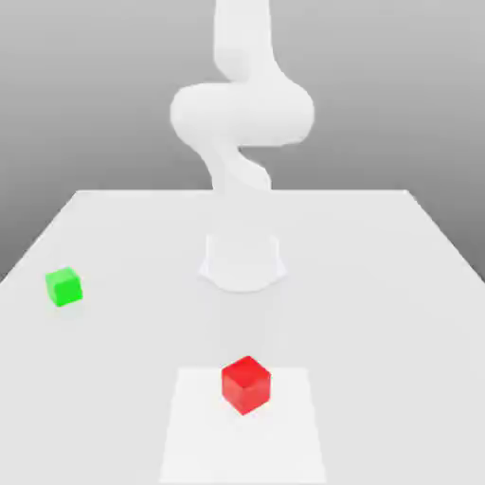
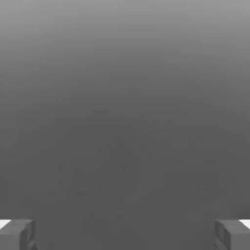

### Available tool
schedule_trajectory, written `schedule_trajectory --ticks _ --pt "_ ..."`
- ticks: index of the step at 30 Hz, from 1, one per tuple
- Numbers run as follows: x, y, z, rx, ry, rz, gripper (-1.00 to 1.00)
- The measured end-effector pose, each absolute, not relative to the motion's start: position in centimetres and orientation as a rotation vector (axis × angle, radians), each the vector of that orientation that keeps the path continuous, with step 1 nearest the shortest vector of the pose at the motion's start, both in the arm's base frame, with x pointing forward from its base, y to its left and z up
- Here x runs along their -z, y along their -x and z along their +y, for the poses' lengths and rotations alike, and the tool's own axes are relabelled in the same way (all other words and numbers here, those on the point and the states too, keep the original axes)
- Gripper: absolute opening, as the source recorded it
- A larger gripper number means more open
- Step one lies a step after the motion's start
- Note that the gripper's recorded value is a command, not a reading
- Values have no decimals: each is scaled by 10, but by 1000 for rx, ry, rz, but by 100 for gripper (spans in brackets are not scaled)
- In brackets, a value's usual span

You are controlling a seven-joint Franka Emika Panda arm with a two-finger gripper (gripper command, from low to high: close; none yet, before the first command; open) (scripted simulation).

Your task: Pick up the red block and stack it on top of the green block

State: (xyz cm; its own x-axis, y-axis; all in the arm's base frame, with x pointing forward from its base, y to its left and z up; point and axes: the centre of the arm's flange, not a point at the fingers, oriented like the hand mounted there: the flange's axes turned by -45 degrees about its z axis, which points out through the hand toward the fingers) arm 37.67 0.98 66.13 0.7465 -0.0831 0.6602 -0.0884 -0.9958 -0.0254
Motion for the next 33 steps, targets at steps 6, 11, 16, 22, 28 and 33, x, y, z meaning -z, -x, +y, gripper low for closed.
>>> schedule_trajectory --ticks 6,11,16,22,28,33 --pt "-512 -430 15 -774 -2973 -501 0" --pt "-387 -433 7 -492 -2962 -819 0" --pt "-260 -395 2 -161 -2889 -1194 0" --pt "-198 -369 6 -14 -2829 -1377 0" --pt "-169 -370 6 -13 -2827 -1384 0" --pt "-146 -365 5 -3 -2826 -1378 -100"
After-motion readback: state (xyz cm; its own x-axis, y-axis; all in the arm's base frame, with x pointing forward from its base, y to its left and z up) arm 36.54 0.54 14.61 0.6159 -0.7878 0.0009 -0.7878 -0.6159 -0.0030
